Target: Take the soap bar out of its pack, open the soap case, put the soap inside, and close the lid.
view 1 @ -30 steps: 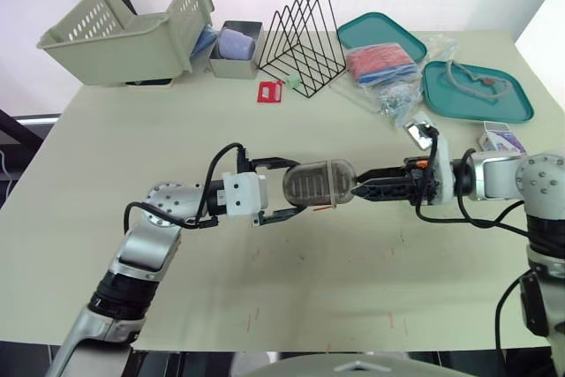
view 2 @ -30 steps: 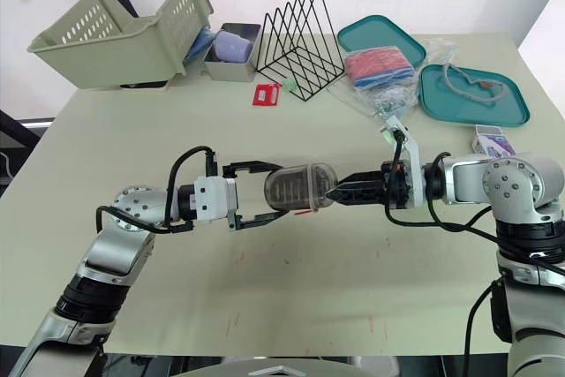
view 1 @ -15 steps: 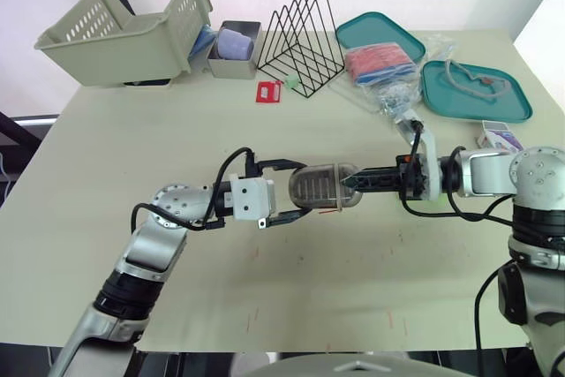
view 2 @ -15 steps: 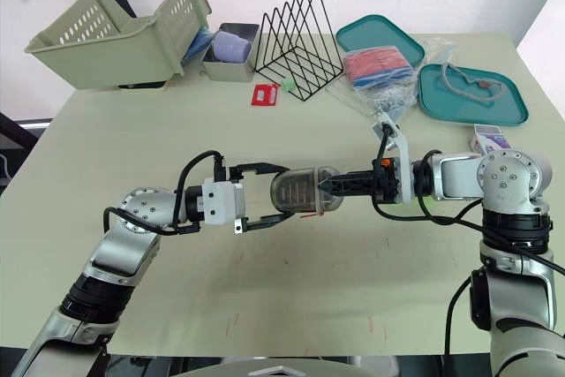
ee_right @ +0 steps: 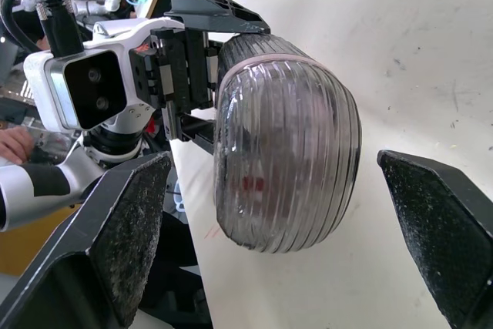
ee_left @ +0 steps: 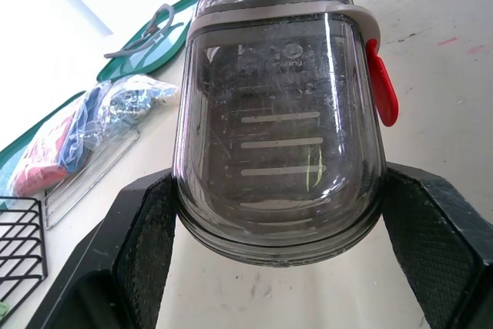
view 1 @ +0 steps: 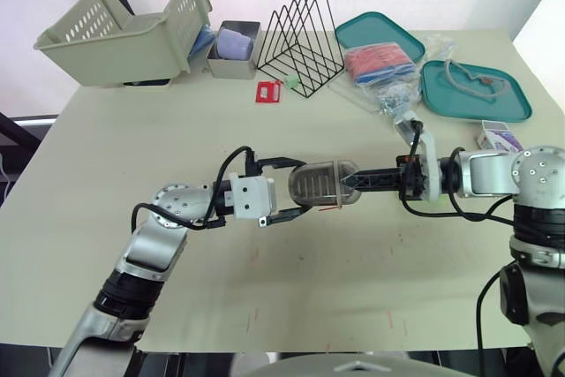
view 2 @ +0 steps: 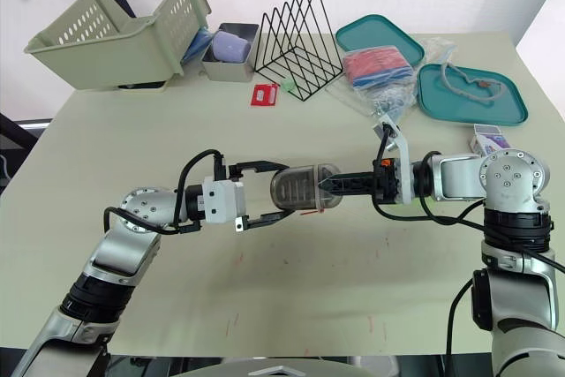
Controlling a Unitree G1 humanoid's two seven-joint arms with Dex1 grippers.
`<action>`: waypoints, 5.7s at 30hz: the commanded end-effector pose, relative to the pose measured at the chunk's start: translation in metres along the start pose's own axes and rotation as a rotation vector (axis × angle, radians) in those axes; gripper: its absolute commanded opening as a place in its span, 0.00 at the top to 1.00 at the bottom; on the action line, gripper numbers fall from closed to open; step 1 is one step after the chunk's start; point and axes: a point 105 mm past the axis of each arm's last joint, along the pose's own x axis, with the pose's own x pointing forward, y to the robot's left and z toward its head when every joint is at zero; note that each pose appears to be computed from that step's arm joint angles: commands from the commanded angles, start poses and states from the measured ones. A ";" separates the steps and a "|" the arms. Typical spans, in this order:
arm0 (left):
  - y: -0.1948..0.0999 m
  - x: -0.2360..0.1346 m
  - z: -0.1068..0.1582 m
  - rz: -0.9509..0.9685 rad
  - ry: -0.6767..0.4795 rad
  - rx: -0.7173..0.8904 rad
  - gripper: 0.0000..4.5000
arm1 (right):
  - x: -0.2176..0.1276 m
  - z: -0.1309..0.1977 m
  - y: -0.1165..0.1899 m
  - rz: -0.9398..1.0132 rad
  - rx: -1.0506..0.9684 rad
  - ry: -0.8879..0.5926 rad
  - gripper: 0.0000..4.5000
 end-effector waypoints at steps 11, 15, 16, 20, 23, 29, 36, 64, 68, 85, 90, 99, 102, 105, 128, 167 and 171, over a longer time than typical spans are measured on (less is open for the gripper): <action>0.004 0.002 0.015 0.019 -0.035 0.044 0.24 | 0.000 0.000 0.007 0.056 0.005 -0.014 0.56; 0.004 0.000 0.014 0.022 -0.030 0.038 0.24 | -0.001 0.000 0.012 0.114 0.014 -0.030 0.56; 0.004 -0.001 0.013 0.024 -0.027 0.036 0.24 | -0.001 0.000 0.014 0.135 0.011 -0.041 0.56; 0.004 -0.004 0.009 0.028 -0.010 0.026 0.24 | -0.006 0.002 0.016 0.193 0.030 -0.082 0.56; 0.004 -0.005 0.008 0.028 -0.005 0.024 0.24 | -0.007 0.002 0.017 0.208 0.031 -0.091 0.56; 0.004 -0.005 0.008 0.027 -0.005 0.019 0.24 | -0.009 0.002 0.015 0.215 0.036 -0.096 0.56; 0.001 -0.008 0.005 0.019 0.009 0.002 0.24 | -0.023 0.005 0.001 0.127 0.054 -0.128 0.56; -0.004 -0.006 -0.005 0.002 0.028 -0.048 0.24 | -0.175 0.031 -0.120 -0.820 0.032 -0.209 0.56; -0.006 -0.007 -0.006 0.006 0.034 -0.051 0.24 | -0.170 0.031 -0.126 -0.832 0.042 -0.209 0.56; -0.002 -0.006 -0.011 0.007 0.052 -0.050 0.24 | -0.153 0.060 -0.087 -0.639 -0.279 -0.280 0.01; 0.000 -0.003 -0.013 -0.001 0.046 -0.074 0.24 | -0.140 0.030 -0.055 -0.396 -0.685 -0.188 0.01; 0.005 0.002 -0.012 -0.035 0.035 -0.125 0.24 | -0.127 -0.073 -0.040 -0.098 -1.017 -0.184 0.01; 0.006 0.003 -0.013 -0.046 0.040 -0.128 0.24 | -0.121 -0.087 -0.033 -0.038 -1.027 -0.214 0.01; 0.005 0.004 -0.015 -0.069 0.051 -0.151 0.24 | -0.116 -0.094 -0.026 0.016 -1.032 -0.226 0.01; 0.014 0.025 -0.013 -0.336 0.358 -0.117 0.24 | -0.112 -0.096 -0.032 0.016 -0.979 -0.261 0.01; 0.048 0.064 0.005 -0.415 0.577 -0.037 0.24 | -0.105 -0.092 -0.043 -0.078 -0.875 -0.379 0.01; 0.050 0.065 0.001 -0.413 0.592 -0.011 0.24 | -0.105 -0.092 -0.043 -0.091 -0.861 -0.385 0.01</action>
